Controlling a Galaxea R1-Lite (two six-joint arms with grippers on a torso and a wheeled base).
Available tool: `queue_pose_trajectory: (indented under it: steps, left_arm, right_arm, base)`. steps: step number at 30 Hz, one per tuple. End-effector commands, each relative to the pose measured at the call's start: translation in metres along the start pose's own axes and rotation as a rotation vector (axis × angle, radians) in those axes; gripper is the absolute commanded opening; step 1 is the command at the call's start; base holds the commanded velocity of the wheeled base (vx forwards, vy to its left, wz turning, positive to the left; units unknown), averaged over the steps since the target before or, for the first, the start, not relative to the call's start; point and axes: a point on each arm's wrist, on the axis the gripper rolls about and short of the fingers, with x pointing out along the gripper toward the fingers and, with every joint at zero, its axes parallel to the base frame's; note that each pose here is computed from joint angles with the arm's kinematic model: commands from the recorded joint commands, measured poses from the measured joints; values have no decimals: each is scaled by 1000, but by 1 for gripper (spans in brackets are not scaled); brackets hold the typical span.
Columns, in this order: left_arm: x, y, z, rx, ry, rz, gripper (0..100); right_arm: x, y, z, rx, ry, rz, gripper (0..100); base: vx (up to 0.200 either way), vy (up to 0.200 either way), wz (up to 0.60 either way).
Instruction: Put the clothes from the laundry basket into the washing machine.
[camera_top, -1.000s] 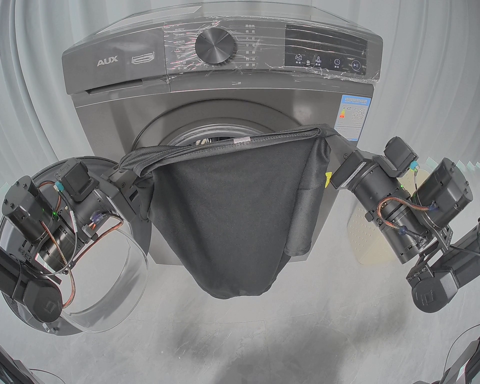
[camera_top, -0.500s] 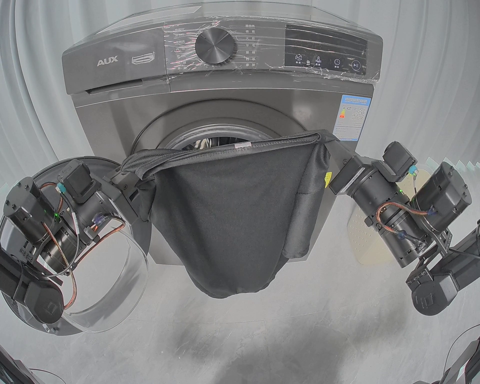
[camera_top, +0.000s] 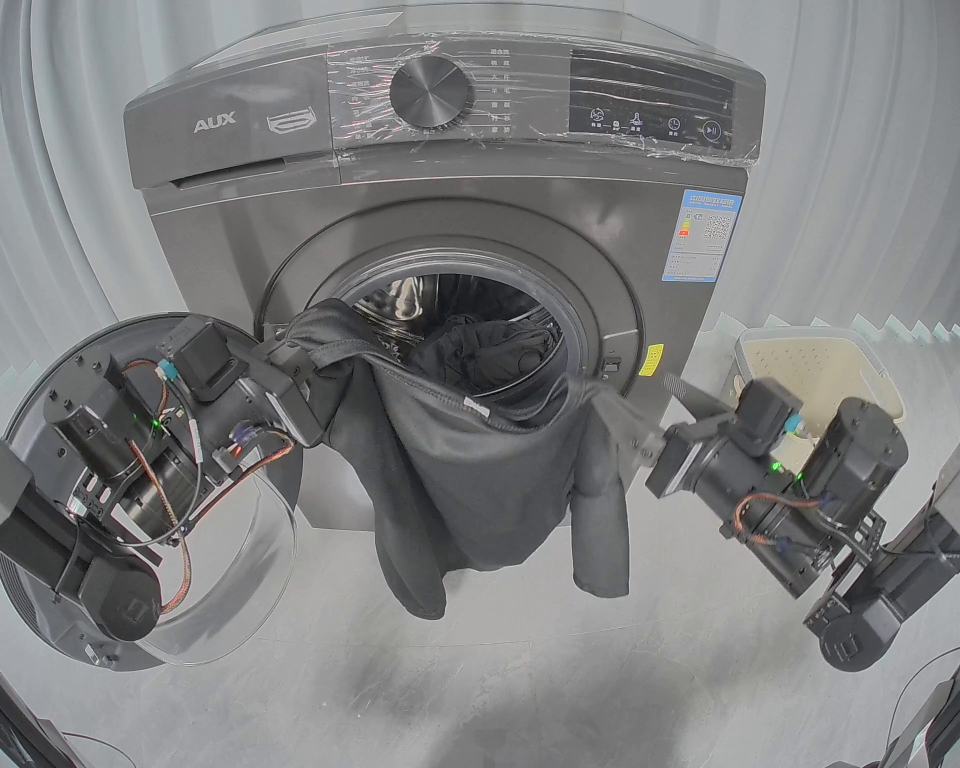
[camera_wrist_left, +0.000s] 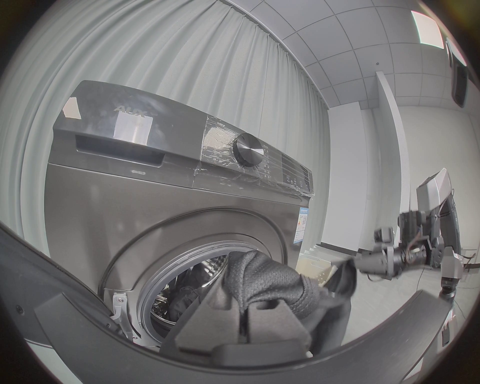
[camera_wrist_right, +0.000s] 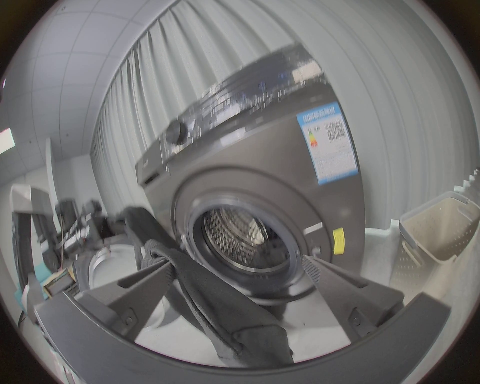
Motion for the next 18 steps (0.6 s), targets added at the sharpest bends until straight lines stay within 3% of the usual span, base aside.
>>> queue_pose_trajectory:
  steps: [1, 8, 12, 14, 18]
  left_arm:
    - [17, -6, -4, -9, -15, 8, 0]
    - [31, -15, 1, -22, -19, 12, 0]
    - [41, -20, 3, -30, -23, 28, 0]
    - [44, -22, 4, -32, -29, 32, 0]
    - [45, -26, 4, -36, -24, 22, 0]
  right_arm:
    - [-16, -8, -52, -52, 218, -20, 100]
    - [-37, -12, -69, -57, 340, 16, 100]
    - [-47, -17, -95, -60, 472, 35, 100]
    - [-45, -16, -103, -68, 496, 48, 100]
    - [-25, -15, -111, -67, 457, 52, 100]
  base:
    - [0, 0, 0]
    - [0, 0, 0]
    - [0, 0, 0]
    - [0, 0, 0]
    - [0, 0, 0]
